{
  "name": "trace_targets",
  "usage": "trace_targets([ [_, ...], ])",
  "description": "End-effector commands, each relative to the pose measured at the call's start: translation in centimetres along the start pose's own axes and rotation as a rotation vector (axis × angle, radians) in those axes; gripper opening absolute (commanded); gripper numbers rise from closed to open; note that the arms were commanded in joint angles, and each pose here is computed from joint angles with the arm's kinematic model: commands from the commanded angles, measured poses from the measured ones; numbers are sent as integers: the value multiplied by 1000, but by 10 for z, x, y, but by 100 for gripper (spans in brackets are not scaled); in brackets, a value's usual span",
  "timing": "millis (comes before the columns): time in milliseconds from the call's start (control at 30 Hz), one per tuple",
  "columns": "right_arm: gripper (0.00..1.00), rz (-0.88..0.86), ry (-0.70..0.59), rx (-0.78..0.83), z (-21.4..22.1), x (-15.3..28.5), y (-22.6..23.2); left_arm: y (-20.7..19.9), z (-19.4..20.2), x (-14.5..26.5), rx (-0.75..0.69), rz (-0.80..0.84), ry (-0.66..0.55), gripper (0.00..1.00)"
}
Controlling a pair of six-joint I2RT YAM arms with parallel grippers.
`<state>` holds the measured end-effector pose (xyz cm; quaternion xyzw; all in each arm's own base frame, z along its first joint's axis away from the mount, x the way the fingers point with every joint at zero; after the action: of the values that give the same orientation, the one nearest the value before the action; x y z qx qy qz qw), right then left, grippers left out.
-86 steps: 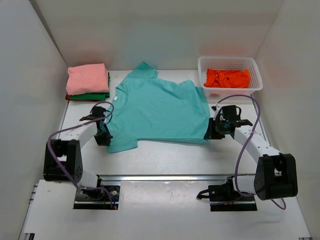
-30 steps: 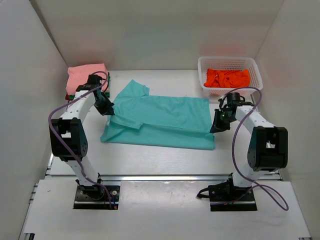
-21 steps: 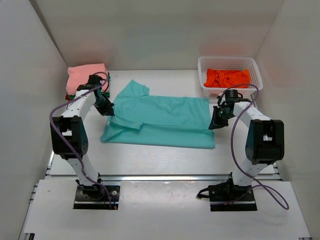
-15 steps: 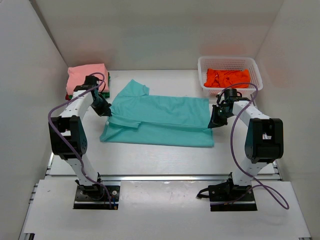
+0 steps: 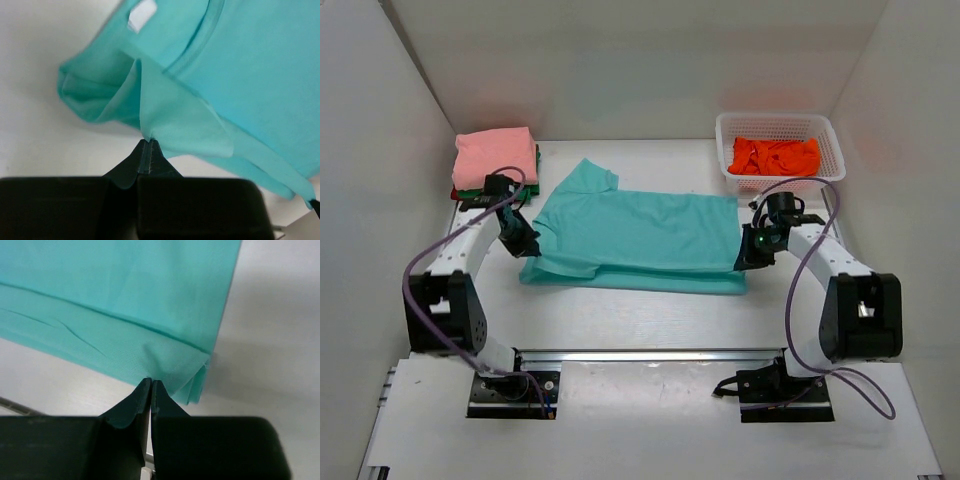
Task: Fold and stack the t-shirts
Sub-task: Fold the flattened tshirt in 1/3 of the way
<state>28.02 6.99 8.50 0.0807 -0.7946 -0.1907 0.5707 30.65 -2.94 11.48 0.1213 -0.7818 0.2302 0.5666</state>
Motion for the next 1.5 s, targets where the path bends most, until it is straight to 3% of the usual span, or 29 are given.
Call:
trace_targets([
  [0,0,-27,-13,39,22,15,8,10,21,31,-12,27,-61,0],
  [200,0,-49,18,23,70,38,12,32,79,55,4,58,-54,0],
  [300,0,-70,-22,42,73,56,21,41,100,59,26,62,-51,0],
  [500,0,-85,82,-16,105,65,18,41,123,64,30,95,-32,0],
  [800,0,-108,264,-56,146,71,26,41,125,74,56,92,-29,0],
  [967,0,-97,308,-81,148,72,21,35,122,89,61,100,-16,0],
  [1233,0,-45,319,-98,131,65,11,31,118,75,87,103,17,0],
  [1467,0,-15,273,-128,91,54,5,19,66,60,83,86,-30,0],
])
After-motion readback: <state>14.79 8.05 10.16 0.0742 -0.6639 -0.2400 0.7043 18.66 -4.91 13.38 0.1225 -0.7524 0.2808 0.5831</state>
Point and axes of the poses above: each gripper's point midway between its finger pads, its own x axis back along the fingers, its own y axis along the line the jaws close on, z = x × y, the point moved 2 cm from there along x, back along the fingers, and after that the axes turned 8 degrees about -x, right-handed, at the moved point
